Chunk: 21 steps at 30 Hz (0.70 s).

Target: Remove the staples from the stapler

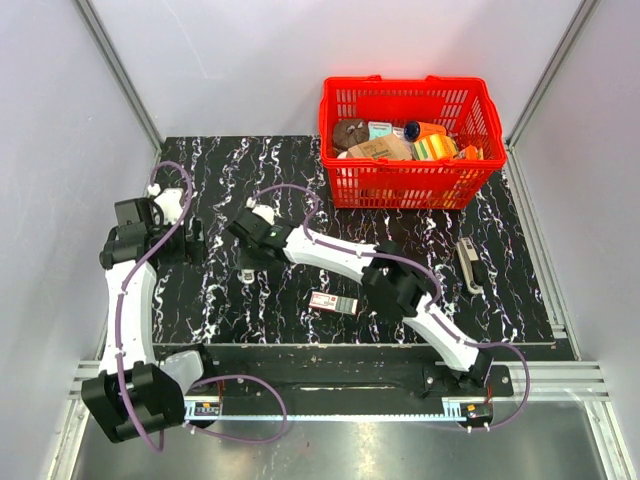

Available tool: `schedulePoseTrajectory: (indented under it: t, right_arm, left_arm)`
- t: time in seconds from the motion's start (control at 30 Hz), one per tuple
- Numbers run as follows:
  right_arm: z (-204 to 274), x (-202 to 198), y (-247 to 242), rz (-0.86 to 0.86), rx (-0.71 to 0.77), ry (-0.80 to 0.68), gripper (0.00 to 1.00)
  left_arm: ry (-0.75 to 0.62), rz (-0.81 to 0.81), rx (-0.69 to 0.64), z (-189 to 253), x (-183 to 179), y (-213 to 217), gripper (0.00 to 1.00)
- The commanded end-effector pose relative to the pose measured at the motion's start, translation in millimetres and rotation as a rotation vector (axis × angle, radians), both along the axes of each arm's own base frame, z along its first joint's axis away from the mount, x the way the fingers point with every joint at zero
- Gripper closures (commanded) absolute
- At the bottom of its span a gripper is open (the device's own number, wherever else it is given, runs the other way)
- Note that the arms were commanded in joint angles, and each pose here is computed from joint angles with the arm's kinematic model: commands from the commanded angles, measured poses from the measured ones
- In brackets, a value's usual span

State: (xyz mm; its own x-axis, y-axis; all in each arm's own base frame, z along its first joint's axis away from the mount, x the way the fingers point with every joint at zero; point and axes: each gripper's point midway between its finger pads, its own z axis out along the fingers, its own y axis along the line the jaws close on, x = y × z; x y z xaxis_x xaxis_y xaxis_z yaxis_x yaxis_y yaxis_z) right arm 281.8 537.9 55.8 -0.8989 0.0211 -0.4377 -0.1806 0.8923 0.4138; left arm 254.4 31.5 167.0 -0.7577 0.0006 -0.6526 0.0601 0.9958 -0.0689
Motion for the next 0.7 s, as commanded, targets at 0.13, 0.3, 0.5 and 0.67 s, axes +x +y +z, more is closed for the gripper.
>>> schedulePoseTrajectory:
  t: [0.13, 0.3, 0.5, 0.67]
  right_arm:
    - [127.1, 3.0, 24.9, -0.001, 0.421, -0.074, 1.0]
    - [140.0, -0.3, 20.6, 0.006, 0.516, -0.044, 1.0]
    - [150.9, -6.6, 24.6, 0.024, 0.571, -0.022, 1.0]
    - [155.2, -7.9, 23.4, 0.019, 0.6, -0.024, 1.0]
  left_arm:
    - [-0.023, -0.16, -0.094, -11.6, 20.4, -20.9, 0.03]
    - [-0.042, -0.231, -0.143, -13.4, 18.7, -34.9, 0.01]
    - [-0.018, -0.271, -0.158, -23.1, 18.8, -38.2, 0.01]
    - [-0.005, -0.309, -0.165, -31.5, 16.9, -41.2, 0.05]
